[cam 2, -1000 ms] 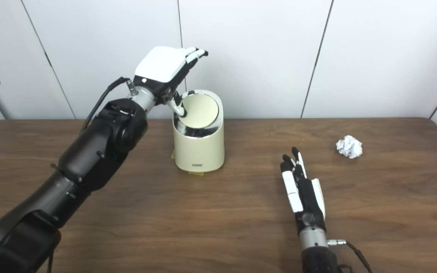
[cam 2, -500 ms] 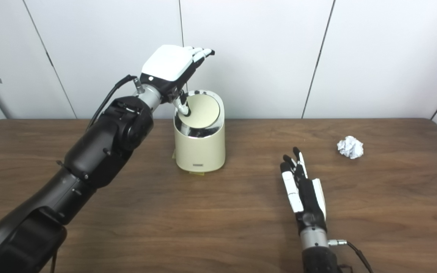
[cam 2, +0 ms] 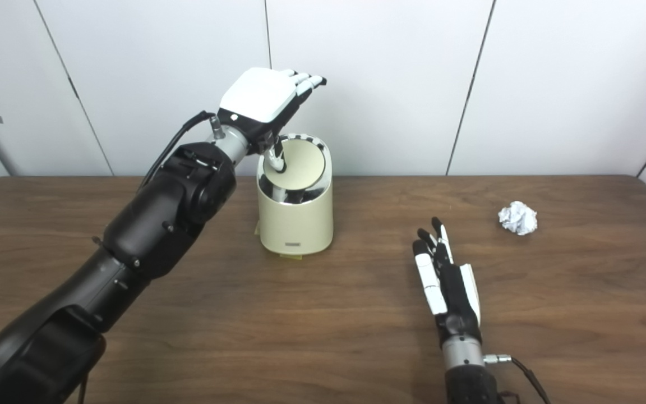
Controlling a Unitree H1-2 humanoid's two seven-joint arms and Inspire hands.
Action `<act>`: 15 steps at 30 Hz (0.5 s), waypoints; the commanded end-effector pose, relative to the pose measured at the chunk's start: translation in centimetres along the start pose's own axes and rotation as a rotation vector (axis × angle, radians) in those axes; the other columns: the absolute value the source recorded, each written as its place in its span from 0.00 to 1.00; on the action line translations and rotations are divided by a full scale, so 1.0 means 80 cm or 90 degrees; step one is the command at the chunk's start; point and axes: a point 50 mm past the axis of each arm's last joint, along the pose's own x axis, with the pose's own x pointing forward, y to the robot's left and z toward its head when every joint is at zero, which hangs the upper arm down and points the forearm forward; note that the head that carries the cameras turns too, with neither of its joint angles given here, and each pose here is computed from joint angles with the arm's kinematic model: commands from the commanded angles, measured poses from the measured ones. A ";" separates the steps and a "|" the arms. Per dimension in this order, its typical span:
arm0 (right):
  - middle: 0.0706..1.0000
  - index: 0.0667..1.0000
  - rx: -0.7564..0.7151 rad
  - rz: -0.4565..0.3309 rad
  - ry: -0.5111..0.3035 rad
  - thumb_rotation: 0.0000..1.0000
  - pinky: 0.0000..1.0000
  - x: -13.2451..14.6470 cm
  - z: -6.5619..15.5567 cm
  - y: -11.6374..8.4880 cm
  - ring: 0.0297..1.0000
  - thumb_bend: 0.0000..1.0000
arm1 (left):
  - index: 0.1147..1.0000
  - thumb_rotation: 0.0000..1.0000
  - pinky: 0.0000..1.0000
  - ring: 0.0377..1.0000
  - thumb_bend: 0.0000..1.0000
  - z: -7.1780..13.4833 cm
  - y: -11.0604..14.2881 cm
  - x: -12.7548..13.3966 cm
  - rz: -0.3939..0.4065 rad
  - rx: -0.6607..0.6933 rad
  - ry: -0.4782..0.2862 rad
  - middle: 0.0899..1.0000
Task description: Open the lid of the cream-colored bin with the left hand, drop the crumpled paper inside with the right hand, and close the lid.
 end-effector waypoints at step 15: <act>0.94 1.00 0.035 0.002 -0.055 0.98 0.91 0.018 0.022 -0.009 0.91 0.61 | 1.00 0.00 0.89 0.96 1.00 0.009 -0.033 -0.002 -0.061 0.088 -0.056 0.95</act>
